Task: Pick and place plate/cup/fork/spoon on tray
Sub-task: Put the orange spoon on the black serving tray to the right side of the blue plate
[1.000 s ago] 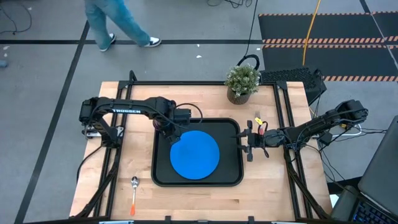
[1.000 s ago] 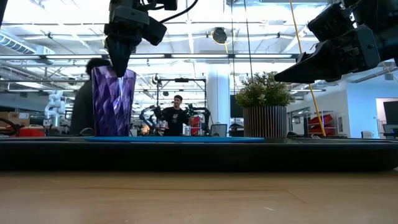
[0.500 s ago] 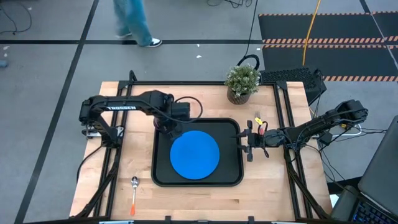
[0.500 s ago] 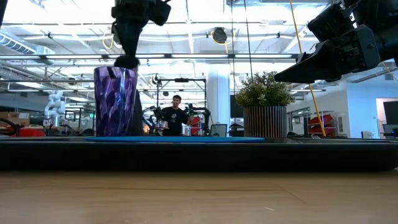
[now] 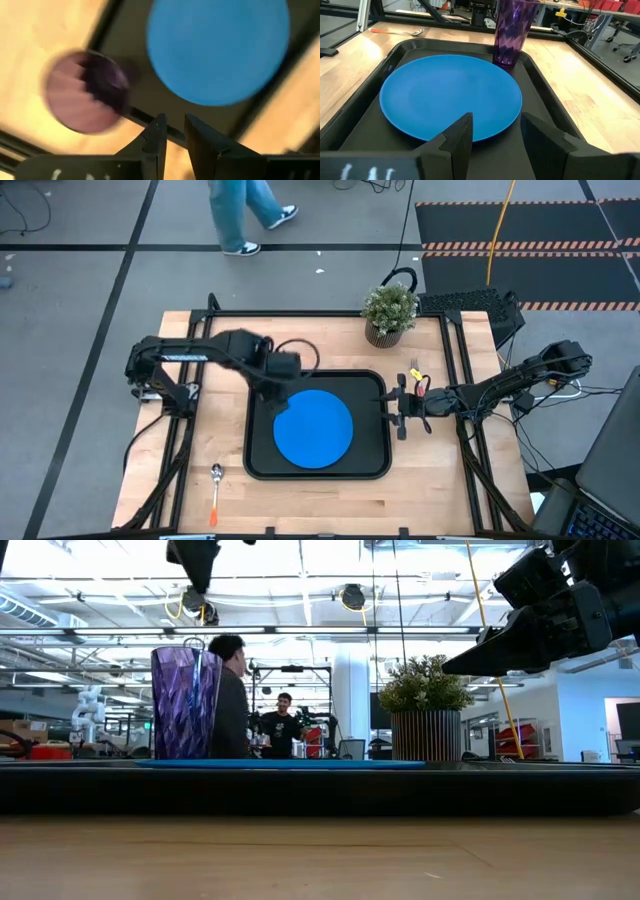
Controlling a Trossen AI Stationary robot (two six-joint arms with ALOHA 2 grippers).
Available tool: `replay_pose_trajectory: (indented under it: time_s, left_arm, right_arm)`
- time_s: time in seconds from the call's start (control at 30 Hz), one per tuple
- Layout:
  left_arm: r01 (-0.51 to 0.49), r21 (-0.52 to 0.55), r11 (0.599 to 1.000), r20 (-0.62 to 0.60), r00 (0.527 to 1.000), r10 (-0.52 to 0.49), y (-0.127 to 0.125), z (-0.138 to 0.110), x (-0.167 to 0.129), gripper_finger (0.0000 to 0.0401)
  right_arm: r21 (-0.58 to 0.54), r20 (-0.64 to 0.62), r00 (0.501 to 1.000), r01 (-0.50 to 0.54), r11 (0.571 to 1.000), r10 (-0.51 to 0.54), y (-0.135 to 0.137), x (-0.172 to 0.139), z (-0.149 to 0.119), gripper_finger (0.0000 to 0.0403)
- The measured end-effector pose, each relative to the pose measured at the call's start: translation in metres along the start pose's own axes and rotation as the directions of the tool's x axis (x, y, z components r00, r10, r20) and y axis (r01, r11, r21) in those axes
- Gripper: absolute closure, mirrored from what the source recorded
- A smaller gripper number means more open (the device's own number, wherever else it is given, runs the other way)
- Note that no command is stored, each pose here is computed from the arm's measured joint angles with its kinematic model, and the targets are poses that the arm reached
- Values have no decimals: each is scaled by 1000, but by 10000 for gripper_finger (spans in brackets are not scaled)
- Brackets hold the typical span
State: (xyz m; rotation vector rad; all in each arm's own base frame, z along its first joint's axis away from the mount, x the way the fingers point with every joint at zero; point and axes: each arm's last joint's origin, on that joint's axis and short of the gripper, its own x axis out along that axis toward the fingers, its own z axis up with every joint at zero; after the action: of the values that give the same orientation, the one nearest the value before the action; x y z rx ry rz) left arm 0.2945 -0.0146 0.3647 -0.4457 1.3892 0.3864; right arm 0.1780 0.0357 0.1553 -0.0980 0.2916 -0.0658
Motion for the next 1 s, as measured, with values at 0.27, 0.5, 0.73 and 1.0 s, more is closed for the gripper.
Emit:
replay_pose_trajectory:
  time_s: [0.27, 0.5, 0.73, 1.0]
  left_arm:
    - [17, -97, 995, 16, 1000, -16, -40, -36, -6, 329]
    - [-5, -203, 979, 46, 999, 14, -60, -57, -6, 329]
    - [-14, -378, 926, -3, 1000, 14, -82, -90, 2, 329]
    - [-6, -592, 806, -109, 991, -73, -122, -151, 38, 329]
  right_arm:
    - [1, -7, 1000, 27, 1000, -27, -1, 0, -1, 245]
    - [71, -25, 999, 46, 996, -45, -1, 0, -2, 245]
    - [140, -157, 987, 15, 990, 8, 6, -4, -16, 245]
    - [180, -217, 965, -109, 978, 147, 18, -9, -25, 245]
